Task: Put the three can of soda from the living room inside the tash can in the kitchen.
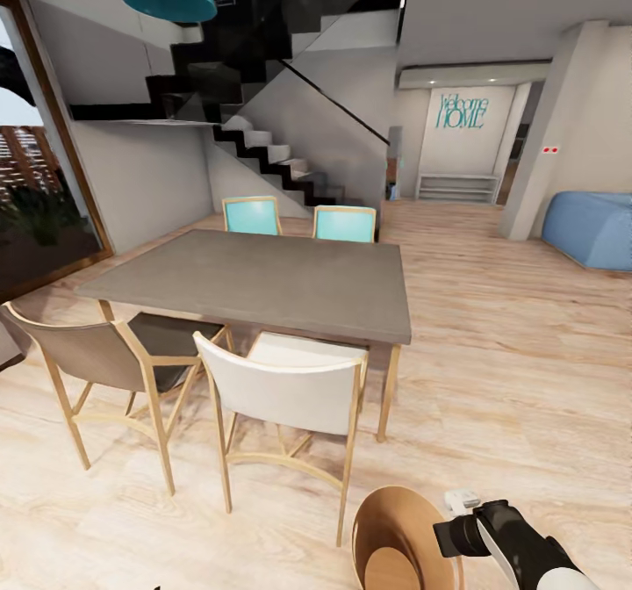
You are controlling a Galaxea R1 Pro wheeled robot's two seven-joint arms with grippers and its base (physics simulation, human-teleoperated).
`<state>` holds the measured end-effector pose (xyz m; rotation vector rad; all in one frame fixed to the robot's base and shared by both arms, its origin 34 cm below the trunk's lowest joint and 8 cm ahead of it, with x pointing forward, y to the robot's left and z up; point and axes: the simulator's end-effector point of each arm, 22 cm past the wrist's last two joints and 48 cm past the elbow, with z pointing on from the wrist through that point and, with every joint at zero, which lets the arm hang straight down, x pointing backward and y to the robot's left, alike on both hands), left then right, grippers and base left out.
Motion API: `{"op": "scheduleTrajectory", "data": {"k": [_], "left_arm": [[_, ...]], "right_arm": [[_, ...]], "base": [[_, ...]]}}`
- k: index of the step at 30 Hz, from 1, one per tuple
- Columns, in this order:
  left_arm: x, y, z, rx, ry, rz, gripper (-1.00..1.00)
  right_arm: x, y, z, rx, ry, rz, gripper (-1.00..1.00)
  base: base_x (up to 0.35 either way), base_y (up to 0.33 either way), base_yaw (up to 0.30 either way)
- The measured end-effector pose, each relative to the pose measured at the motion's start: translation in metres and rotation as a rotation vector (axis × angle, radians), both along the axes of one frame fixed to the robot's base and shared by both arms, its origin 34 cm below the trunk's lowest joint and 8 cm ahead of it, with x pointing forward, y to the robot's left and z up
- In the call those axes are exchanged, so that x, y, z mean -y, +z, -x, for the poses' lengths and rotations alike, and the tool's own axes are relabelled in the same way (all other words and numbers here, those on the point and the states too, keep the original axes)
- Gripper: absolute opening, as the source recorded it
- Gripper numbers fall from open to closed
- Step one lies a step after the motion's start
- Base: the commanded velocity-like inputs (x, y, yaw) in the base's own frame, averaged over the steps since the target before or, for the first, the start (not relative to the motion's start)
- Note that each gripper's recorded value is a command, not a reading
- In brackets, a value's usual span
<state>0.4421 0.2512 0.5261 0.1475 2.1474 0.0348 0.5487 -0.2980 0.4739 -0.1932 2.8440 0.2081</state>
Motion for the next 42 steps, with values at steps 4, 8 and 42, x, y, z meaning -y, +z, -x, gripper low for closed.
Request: {"op": "scheduleTrajectory", "data": {"k": [4,8,42], "left_arm": [[-0.0002,-0.0005,0.0005,-0.002,0.001,-0.001,1.00],[-0.0002,-0.0007,0.0005,-0.002,0.000,-0.004,1.00],[0.0003,-0.0005,0.0004,-0.001,0.000,0.001,1.00]], "right_arm": [[-0.0003,0.0000,0.0000,0.000,-0.002,-0.002,-1.00],[-0.0001,0.0000,0.0001,0.000,0.000,0.000,-1.00],[-0.0031,-0.0040,0.0058,0.004,-0.001,-0.009,-1.00]], "base": [[0.000,-0.046,-0.007],[0.000,-0.203,-0.002],[0.000,-0.081,-0.021]]}}
